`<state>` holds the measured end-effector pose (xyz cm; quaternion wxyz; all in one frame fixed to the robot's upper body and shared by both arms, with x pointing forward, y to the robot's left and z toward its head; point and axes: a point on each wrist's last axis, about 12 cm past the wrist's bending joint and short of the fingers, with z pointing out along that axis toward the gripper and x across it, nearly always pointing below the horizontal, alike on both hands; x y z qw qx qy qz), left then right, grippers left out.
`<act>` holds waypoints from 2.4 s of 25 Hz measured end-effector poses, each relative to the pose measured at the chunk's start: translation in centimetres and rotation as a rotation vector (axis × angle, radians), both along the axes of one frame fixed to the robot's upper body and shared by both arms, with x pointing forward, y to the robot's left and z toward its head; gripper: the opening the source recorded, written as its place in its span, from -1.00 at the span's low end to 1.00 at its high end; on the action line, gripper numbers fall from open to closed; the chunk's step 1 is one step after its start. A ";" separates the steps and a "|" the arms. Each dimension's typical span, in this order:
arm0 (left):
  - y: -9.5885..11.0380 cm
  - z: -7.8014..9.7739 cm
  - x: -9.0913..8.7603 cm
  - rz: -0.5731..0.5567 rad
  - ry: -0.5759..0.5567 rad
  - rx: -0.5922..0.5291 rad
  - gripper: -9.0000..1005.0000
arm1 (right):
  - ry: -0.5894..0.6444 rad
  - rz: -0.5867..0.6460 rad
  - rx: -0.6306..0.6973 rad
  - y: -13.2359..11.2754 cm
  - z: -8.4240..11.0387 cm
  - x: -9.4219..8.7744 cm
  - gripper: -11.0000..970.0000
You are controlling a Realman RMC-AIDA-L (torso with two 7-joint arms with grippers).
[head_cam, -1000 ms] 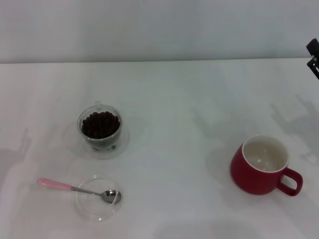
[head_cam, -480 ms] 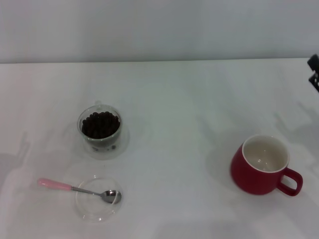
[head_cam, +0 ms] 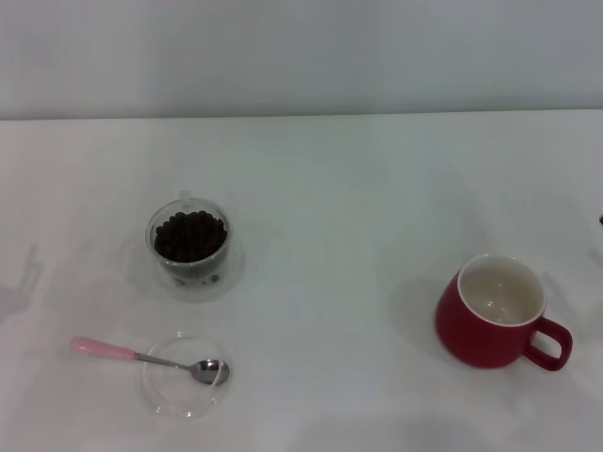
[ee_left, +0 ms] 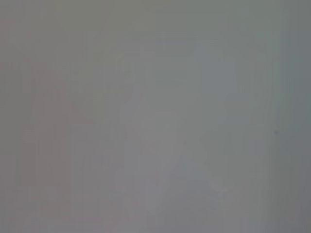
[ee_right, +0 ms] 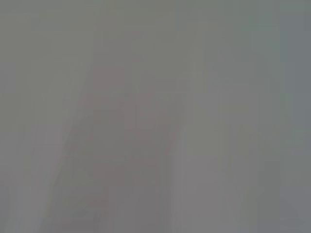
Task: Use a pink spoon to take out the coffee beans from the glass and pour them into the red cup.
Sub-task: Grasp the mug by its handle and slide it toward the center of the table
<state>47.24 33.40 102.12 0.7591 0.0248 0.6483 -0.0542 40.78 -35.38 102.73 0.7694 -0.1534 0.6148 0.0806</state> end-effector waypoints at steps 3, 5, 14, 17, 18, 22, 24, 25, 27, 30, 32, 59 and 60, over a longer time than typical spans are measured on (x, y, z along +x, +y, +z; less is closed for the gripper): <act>0.2 0.1 0.1 0.003 -0.001 0.007 0.48 | 0.026 0.027 0.005 0.4 -0.6 -1.7 0.66; 0.5 0.2 0.4 0.010 0.000 0.017 0.48 | 0.056 0.053 0.007 0.8 -1.0 -2.7 0.66; 0.9 0.5 0.9 0.034 -0.005 0.021 0.48 | 0.219 0.098 -0.001 1.8 -3.2 -4.7 0.66; 1.0 0.5 0.8 0.036 -0.003 0.022 0.48 | 0.243 0.093 -0.011 1.8 -3.5 -4.8 0.66; 1.0 0.4 0.8 0.037 -0.002 0.022 0.48 | 0.251 0.089 -0.016 1.7 -3.6 -4.8 0.66; 1.0 0.4 0.7 0.039 0.000 0.023 0.48 | 0.297 0.083 -0.040 1.7 -4.3 -4.9 0.66; 1.1 0.4 0.6 0.039 0.000 0.022 0.48 | 0.321 0.088 -0.048 1.7 -4.5 -4.9 0.66; 1.1 0.3 0.6 0.041 0.001 0.022 0.48 | 0.330 0.090 -0.050 1.7 -4.6 -4.9 0.66; 1.2 0.2 0.4 0.044 0.004 0.022 0.48 | 0.348 0.091 -0.057 1.8 -4.9 -4.9 0.66; 1.3 0.1 0.1 0.049 0.010 0.022 0.48 | 0.374 0.083 -0.069 1.7 -5.2 -4.8 0.66; 1.3 0.0 -0.1 0.051 0.011 0.021 0.48 | 0.384 0.079 -0.075 1.7 -5.3 -4.7 0.66; 1.8 0.3 -0.4 0.057 -0.009 0.035 0.48 | 0.360 -0.031 -0.080 0.6 -5.0 -2.3 0.34; 1.8 0.3 -0.4 0.058 -0.010 0.038 0.48 | 0.359 -0.032 -0.081 0.6 -5.0 -2.2 0.34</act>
